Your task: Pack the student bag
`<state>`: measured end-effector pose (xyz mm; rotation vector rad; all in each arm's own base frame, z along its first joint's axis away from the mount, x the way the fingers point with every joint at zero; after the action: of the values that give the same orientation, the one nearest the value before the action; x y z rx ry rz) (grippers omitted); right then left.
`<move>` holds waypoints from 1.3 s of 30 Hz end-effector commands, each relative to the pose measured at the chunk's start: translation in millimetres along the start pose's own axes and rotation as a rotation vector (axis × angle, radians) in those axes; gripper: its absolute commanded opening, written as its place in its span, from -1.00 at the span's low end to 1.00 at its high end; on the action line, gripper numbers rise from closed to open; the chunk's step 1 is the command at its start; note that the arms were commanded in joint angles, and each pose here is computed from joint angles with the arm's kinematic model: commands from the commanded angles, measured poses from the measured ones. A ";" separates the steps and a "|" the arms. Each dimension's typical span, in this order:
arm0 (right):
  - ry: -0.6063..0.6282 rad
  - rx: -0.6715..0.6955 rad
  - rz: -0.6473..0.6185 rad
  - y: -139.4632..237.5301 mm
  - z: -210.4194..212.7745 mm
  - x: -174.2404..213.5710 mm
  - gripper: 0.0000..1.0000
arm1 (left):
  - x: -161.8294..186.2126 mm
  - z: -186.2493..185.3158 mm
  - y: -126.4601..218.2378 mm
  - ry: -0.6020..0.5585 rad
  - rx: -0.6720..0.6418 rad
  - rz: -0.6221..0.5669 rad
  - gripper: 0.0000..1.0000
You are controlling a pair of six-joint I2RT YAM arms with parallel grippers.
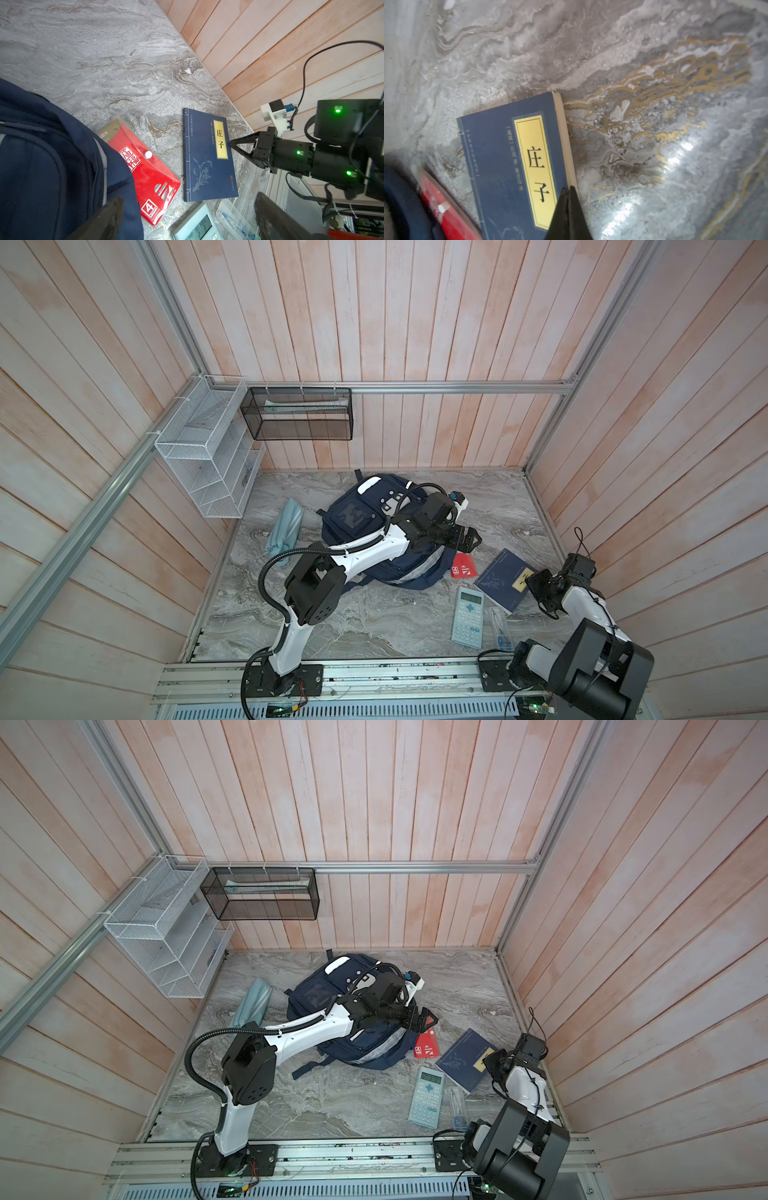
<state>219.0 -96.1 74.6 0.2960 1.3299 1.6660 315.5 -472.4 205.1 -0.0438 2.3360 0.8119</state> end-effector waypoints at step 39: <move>0.295 -0.583 -0.188 105.8 120.8 -22.0 -1.00 | 0.7 17.1 -44.6 0.259 0.295 0.017 0.63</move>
<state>257.0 -49.7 188.4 -0.3362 1.1256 1.8160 314.9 -513.1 110.5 0.1086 2.6962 0.6991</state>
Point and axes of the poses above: each gripper's point midway between its finger pads, its own y axis back along the fingers, its own z axis along the line the jaws close on, x = y × z, the point moved 4 cm from there along y, back along the fingers, and after that the axes turned 8 degrees about y, right-handed, at the moved point
